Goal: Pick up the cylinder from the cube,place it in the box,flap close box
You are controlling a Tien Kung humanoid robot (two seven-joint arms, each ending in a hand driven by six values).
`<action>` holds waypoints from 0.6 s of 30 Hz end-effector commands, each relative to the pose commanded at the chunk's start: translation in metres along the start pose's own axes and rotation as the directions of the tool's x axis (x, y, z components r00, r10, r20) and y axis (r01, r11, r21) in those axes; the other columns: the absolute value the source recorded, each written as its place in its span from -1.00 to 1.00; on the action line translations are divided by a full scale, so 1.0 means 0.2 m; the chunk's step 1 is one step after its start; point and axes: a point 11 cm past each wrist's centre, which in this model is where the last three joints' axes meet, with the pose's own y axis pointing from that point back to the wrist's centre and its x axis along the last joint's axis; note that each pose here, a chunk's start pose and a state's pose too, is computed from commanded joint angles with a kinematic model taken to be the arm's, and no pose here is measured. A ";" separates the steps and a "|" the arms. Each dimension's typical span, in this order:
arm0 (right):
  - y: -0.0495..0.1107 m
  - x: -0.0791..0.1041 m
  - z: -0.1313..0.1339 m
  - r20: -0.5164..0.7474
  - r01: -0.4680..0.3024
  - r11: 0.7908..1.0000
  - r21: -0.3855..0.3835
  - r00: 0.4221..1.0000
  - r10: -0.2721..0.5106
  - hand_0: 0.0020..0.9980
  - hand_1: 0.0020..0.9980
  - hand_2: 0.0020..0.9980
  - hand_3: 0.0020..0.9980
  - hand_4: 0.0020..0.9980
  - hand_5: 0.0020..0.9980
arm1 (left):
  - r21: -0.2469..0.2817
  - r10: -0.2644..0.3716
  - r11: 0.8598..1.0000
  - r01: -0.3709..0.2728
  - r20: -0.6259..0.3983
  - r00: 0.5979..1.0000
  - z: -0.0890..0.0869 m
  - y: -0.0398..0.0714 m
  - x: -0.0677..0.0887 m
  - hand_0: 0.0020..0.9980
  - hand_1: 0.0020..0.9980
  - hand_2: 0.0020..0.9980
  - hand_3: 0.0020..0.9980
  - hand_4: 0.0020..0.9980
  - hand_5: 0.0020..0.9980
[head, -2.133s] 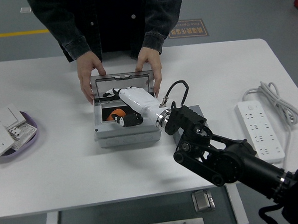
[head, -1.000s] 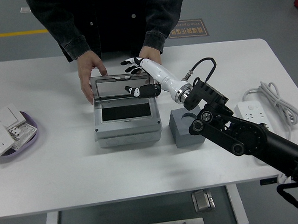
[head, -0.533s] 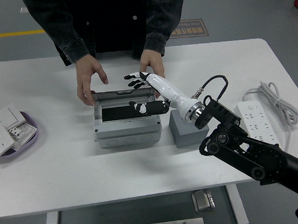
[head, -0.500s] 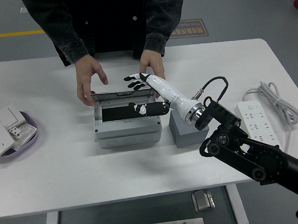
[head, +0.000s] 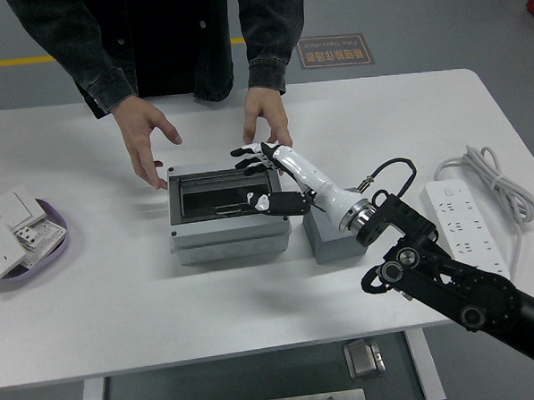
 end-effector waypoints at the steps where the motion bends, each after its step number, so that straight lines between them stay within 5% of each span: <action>1: 0.00 0.02 0.00 0.001 -0.013 1.000 0.001 1.000 0.013 0.51 0.35 0.43 0.57 0.21 -0.67 | -0.001 0.000 1.000 0.000 0.000 1.000 0.00 0.00 0.00 0.20 0.17 0.12 0.20 0.33 -0.49; 10: 0.14 0.25 0.04 0.023 -0.228 0.973 0.020 0.974 0.227 0.49 0.34 0.43 0.56 0.22 -0.66 | 0.009 0.001 1.000 -0.001 -0.003 1.000 -0.02 0.00 0.00 0.20 0.17 0.12 0.20 0.33 -0.49; 18: 0.40 0.45 0.24 0.219 -0.490 0.869 -0.061 0.843 0.491 0.47 0.32 0.40 0.49 0.23 -0.66 | 0.032 -0.002 0.999 0.002 -0.023 1.000 -0.08 -0.01 -0.02 0.20 0.17 0.12 0.20 0.33 -0.49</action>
